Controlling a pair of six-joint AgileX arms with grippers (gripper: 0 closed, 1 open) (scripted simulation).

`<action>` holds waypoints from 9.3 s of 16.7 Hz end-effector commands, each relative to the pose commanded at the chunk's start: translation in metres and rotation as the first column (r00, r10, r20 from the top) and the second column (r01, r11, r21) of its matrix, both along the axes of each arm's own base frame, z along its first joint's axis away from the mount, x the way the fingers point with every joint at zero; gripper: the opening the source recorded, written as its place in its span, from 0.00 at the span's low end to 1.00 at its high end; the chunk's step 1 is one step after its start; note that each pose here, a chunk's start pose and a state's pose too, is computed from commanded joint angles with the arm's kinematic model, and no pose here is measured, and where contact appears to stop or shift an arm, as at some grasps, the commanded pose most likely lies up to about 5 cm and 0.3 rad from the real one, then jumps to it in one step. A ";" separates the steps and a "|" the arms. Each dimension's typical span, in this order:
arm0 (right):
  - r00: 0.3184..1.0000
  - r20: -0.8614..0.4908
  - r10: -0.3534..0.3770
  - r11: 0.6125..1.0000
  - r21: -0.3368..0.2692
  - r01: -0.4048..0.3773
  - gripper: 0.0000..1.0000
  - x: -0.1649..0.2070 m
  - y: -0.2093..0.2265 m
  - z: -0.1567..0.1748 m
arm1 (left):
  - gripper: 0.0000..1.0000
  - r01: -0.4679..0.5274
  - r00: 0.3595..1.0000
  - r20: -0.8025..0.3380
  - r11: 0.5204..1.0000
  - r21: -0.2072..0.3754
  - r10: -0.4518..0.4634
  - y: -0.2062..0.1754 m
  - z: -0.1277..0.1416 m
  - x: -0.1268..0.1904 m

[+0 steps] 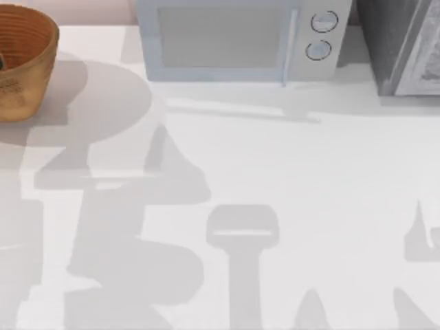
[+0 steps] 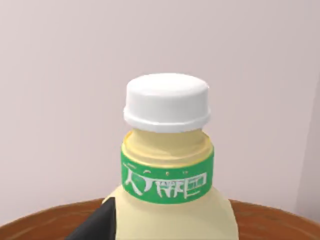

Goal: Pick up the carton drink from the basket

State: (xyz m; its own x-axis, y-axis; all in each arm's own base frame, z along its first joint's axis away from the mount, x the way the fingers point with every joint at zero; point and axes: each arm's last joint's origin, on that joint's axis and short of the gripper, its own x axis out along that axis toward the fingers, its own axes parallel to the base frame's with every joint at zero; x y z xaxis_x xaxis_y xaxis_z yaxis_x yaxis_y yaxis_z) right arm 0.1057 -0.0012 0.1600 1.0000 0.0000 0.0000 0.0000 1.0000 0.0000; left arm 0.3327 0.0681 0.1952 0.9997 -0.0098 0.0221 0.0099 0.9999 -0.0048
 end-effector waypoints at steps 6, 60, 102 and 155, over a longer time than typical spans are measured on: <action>1.000 0.000 0.000 1.000 0.000 0.000 1.00 0.000 0.000 0.000 | 1.00 0.003 1.000 -0.022 1.000 0.000 -0.003 0.024 -0.059 0.040; 1.000 0.000 0.000 1.000 0.000 0.000 1.00 0.000 0.000 0.000 | 0.00 0.000 1.000 -0.001 1.000 0.011 0.000 0.030 0.017 0.102; 1.000 0.000 0.000 1.000 0.000 0.000 1.00 0.000 0.000 0.000 | 0.00 -0.010 1.000 -0.022 1.000 0.005 0.010 -0.069 -0.035 -0.227; 1.000 0.000 0.000 1.000 0.000 0.000 1.00 0.000 0.000 0.000 | 0.45 -0.539 0.842 -0.010 0.842 0.002 0.539 -0.216 -0.058 -0.124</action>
State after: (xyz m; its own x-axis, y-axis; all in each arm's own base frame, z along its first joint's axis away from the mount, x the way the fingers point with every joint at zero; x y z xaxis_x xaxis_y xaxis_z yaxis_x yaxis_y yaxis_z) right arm 0.1057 -0.0012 0.1600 1.0000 0.0000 0.0000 0.0000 1.0000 0.0000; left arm 0.2086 -0.1483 0.1375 0.8473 0.5310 0.0124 -0.5310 0.8474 -0.0032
